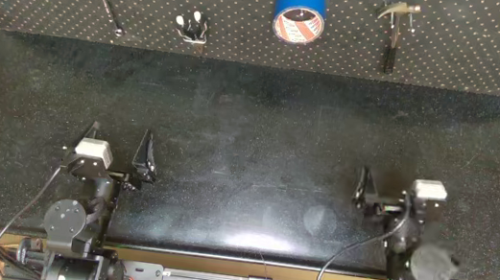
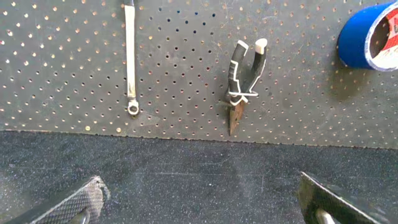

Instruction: Place Tools Onto Pegboard

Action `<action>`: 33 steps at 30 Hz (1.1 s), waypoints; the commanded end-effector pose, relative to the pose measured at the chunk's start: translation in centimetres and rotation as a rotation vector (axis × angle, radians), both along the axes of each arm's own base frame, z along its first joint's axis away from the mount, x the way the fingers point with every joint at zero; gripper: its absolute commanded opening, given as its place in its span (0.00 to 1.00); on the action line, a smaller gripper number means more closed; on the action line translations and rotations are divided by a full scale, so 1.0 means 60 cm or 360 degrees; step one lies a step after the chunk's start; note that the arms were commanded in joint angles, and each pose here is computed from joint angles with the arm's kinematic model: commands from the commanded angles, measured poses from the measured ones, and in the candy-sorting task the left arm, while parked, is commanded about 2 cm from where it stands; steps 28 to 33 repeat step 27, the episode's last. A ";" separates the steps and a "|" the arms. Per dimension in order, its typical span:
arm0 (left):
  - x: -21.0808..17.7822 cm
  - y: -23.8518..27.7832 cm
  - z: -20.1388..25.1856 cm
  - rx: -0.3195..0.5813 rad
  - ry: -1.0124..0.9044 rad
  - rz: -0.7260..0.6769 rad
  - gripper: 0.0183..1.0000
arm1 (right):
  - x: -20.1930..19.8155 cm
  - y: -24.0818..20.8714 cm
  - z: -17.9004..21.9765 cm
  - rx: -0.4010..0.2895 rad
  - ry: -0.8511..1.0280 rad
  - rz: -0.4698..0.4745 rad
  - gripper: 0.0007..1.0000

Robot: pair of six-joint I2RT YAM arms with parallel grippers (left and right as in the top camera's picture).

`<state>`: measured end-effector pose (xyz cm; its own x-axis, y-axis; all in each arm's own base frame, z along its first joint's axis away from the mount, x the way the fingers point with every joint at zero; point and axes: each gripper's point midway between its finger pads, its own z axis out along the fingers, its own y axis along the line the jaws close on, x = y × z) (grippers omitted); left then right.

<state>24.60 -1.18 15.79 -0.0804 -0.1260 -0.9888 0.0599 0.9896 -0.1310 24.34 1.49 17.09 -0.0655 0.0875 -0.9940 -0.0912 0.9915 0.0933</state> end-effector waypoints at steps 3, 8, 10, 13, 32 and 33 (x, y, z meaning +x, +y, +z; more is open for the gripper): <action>-0.001 -0.001 -0.001 0.0024 -0.0002 -0.0008 1.00 | 0.000 0.035 -0.017 -0.0011 -0.0001 0.0134 0.98; -0.001 -0.001 -0.001 0.0024 -0.0002 -0.0008 0.99 | 0.000 0.035 -0.018 -0.0011 0.0001 0.0134 0.98; -0.001 -0.001 -0.001 0.0024 -0.0002 -0.0008 0.99 | 0.000 0.035 -0.018 -0.0011 0.0001 0.0134 0.98; -0.001 -0.001 -0.001 0.0024 -0.0002 -0.0008 1.00 | 0.000 0.035 -0.018 -0.0011 0.0001 0.0134 0.98; -0.001 -0.001 -0.001 0.0024 -0.0002 -0.0008 1.00 | 0.000 0.035 -0.018 -0.0011 0.0001 0.0134 0.98; -0.001 -0.001 -0.001 0.0024 -0.0002 -0.0008 1.00 | 0.000 0.035 -0.018 -0.0011 0.0001 0.0134 0.98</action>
